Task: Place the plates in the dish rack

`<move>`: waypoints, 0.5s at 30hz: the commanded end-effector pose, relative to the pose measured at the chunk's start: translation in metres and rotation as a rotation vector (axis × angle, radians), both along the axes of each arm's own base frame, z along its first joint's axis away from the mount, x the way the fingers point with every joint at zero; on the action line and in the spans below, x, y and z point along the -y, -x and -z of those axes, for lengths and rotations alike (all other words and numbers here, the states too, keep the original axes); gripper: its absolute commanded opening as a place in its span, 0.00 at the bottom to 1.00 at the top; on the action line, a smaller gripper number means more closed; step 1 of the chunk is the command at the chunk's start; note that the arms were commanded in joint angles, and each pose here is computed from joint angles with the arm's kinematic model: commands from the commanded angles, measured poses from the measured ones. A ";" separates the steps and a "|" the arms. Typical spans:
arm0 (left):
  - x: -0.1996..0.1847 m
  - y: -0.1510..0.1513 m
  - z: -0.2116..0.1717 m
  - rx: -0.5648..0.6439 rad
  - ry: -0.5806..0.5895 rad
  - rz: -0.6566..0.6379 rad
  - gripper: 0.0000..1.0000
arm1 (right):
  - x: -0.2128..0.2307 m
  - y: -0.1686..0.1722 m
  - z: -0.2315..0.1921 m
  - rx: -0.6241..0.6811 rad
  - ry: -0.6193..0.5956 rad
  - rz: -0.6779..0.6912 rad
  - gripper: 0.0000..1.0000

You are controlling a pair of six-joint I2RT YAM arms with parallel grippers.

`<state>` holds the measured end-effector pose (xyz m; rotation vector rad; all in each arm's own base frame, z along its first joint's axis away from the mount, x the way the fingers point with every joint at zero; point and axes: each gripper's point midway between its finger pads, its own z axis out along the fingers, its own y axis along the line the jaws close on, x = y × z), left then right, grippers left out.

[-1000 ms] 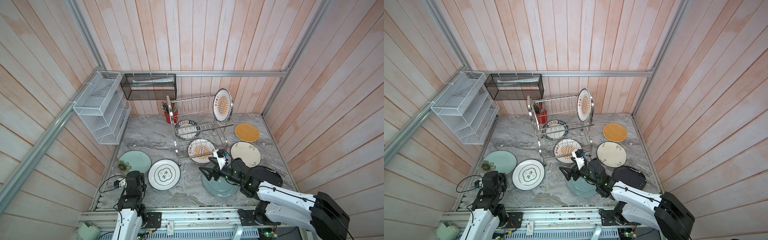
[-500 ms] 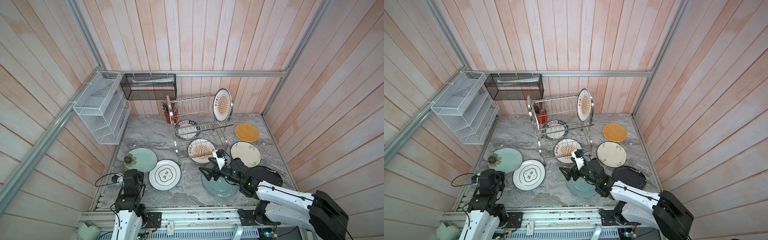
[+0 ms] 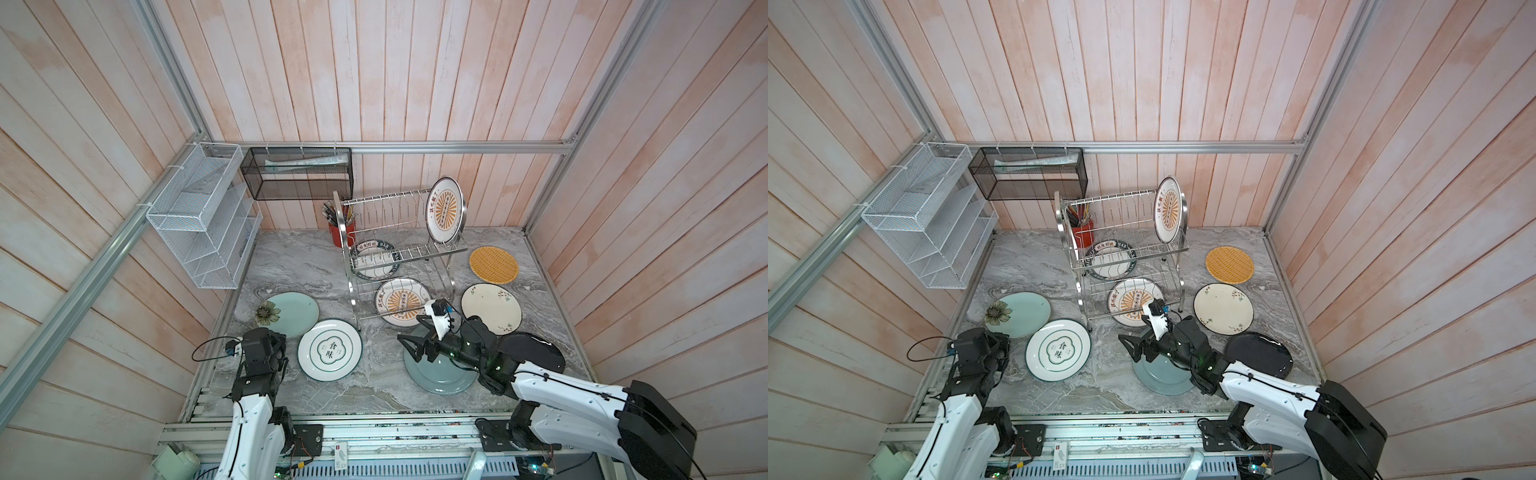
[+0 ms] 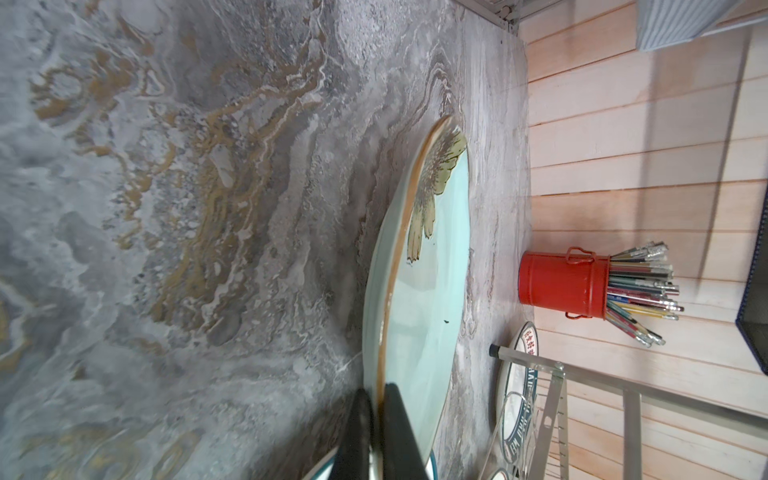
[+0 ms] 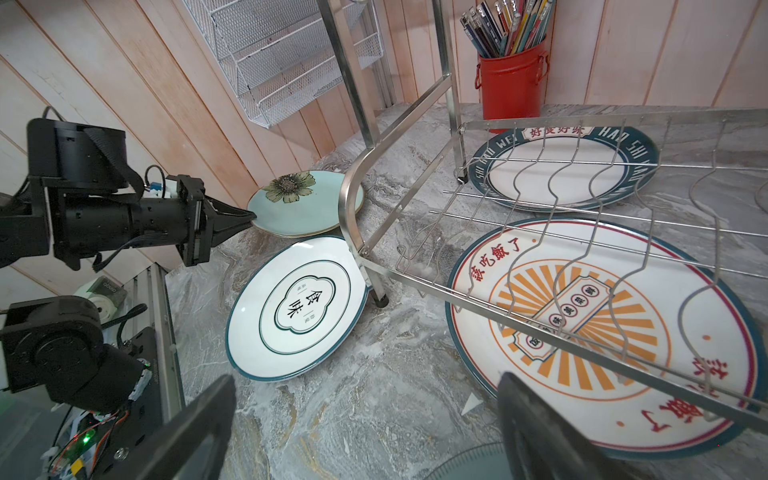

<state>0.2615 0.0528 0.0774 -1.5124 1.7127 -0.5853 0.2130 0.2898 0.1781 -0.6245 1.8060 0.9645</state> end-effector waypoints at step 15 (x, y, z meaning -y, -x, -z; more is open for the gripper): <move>-0.005 -0.070 0.008 0.228 0.006 0.143 0.03 | -0.003 -0.003 -0.005 0.029 0.014 0.006 0.98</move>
